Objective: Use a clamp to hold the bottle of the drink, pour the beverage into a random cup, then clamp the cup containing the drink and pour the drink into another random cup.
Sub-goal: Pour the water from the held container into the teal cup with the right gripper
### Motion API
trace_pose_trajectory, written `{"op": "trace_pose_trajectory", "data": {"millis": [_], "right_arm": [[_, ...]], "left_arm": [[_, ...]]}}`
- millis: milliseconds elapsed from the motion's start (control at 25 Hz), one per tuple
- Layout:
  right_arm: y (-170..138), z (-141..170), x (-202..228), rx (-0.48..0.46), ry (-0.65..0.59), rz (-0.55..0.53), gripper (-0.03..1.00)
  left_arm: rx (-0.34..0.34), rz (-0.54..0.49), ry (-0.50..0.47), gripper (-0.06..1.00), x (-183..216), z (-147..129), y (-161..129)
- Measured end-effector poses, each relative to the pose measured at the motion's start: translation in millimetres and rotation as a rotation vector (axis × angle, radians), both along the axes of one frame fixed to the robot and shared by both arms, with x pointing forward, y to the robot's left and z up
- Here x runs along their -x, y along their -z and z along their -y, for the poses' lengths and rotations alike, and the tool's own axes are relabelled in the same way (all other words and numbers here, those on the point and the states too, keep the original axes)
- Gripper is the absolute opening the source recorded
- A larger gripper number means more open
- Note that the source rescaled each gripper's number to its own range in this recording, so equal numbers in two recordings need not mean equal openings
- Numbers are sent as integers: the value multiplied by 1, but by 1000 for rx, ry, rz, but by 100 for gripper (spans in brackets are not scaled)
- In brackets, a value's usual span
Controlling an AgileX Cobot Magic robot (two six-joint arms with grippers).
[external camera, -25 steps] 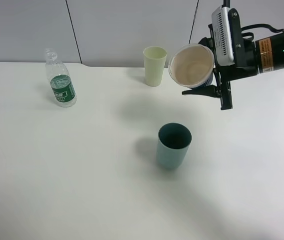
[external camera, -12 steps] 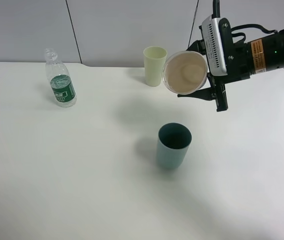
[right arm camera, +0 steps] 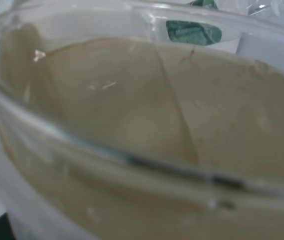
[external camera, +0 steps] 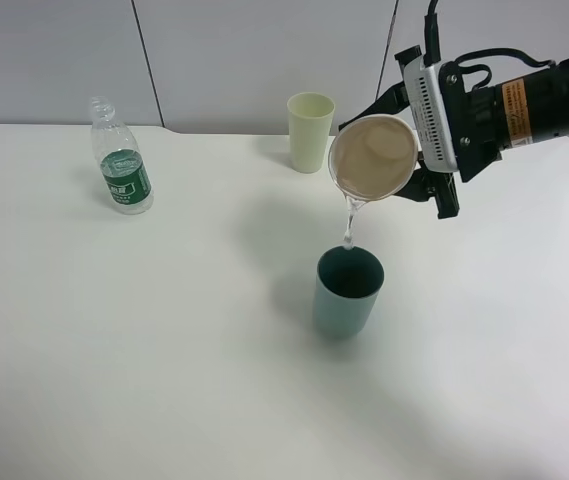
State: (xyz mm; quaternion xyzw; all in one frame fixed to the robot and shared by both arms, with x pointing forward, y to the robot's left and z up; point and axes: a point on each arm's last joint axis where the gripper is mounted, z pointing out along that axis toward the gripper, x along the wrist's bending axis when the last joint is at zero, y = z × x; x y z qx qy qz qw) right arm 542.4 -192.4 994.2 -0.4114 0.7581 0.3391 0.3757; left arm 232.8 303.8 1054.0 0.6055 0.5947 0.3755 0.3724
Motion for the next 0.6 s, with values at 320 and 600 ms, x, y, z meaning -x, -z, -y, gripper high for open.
{"op": "trace_pose_trajectory", "data": {"millis": [320, 600], "right_arm": [[0, -1, 0, 20, -18, 42, 2], [0, 0, -1, 26, -25, 56, 2]], "left_arm": [[0, 0, 0, 100, 0, 0, 0], [0, 0, 0, 100, 0, 0, 0]]}}
